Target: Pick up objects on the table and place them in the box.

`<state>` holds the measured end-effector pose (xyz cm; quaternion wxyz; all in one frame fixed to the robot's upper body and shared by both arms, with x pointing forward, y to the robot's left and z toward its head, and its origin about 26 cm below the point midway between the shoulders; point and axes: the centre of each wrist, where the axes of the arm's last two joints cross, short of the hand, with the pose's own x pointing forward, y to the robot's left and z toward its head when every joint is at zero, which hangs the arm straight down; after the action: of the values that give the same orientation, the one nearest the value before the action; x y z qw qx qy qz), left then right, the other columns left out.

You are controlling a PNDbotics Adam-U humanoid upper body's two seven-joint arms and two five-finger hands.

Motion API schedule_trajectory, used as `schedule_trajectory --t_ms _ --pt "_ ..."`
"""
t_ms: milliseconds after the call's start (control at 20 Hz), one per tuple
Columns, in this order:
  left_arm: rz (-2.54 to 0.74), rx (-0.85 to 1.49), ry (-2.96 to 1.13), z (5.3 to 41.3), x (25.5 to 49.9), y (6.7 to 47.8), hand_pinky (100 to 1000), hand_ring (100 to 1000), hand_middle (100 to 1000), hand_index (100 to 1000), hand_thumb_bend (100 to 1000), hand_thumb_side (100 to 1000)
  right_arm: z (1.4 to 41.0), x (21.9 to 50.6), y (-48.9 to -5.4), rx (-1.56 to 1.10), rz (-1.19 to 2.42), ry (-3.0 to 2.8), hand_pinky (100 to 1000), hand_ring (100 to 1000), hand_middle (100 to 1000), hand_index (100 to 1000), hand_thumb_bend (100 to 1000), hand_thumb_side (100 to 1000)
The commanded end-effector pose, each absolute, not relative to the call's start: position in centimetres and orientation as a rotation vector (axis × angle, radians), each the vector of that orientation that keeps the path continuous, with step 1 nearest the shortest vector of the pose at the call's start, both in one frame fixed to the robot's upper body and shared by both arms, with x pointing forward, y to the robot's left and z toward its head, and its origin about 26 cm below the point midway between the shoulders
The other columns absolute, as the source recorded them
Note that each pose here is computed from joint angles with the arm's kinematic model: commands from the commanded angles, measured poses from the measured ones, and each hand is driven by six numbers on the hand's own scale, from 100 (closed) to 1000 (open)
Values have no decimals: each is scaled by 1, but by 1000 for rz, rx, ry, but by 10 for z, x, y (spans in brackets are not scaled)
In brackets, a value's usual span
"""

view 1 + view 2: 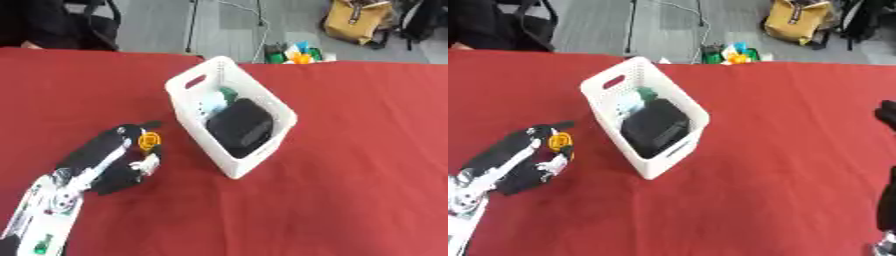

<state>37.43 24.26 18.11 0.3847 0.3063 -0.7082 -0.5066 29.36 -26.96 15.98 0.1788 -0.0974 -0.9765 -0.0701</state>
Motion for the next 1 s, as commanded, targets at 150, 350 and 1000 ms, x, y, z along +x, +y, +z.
schedule_trajectory --t_ms 150,350,1000 --pt "-1279 855 -1843 202 375 247 944 703 652 1000 100 1000 168 291 -271 -266 -187 -2791 764 747 648 755 100 958" --pt "-1280 860 -1862 208 376 246 942 699 649 1000 100 1000 168 291 -271 -267 -185 -2790 765 747 647 755 100 957" --pt "-1314 873 -1906 232 374 242 944 700 642 995 100 984 167 290 -273 -274 -178 -2780 768 747 648 757 100 952"
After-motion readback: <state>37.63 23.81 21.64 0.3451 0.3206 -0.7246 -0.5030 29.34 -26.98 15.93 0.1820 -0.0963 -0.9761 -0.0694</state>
